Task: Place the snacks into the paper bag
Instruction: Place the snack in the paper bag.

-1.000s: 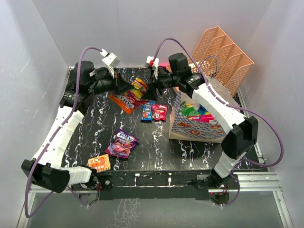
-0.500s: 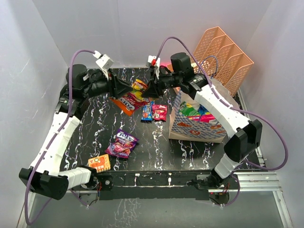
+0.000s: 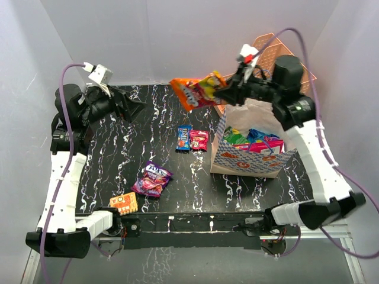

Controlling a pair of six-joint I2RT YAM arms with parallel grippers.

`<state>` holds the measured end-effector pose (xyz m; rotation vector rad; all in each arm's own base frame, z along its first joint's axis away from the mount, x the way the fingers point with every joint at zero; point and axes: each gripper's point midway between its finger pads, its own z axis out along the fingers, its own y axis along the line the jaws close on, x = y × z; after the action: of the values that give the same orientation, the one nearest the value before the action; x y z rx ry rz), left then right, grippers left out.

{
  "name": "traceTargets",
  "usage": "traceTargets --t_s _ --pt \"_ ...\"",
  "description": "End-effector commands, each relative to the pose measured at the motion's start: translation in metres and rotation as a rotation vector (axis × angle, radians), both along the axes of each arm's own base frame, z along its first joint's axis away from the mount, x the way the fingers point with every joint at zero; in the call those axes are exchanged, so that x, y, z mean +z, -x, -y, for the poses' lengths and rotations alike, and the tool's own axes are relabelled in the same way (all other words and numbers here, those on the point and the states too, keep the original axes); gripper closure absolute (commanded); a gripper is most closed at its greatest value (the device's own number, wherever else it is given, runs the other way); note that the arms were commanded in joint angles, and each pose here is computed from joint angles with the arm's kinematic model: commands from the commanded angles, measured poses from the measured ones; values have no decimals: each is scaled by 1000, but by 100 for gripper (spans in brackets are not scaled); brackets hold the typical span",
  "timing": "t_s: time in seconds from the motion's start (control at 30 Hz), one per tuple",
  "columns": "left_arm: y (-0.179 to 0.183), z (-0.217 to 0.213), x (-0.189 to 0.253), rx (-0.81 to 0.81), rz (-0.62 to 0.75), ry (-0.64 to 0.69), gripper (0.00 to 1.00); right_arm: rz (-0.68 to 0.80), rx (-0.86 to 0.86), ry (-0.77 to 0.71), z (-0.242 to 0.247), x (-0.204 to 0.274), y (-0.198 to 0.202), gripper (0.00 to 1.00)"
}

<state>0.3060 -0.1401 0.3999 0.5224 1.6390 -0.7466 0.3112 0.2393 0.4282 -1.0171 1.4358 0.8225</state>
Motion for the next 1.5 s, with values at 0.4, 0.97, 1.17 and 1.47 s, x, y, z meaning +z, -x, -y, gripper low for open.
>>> traceTargets --t_s 0.4,0.97,1.17,1.47 --pt "-19 -46 -74 227 -110 -178 8 149 -704 105 161 30 13 86" --pt "-16 -49 -102 221 -108 -213 8 51 -879 335 216 -33 36 86" --pt "-16 -48 -107 210 -113 -209 8 75 -738 410 202 -47 52 86" --pt "-14 -43 -108 179 -116 -197 8 178 -548 645 200 -68 45 86"
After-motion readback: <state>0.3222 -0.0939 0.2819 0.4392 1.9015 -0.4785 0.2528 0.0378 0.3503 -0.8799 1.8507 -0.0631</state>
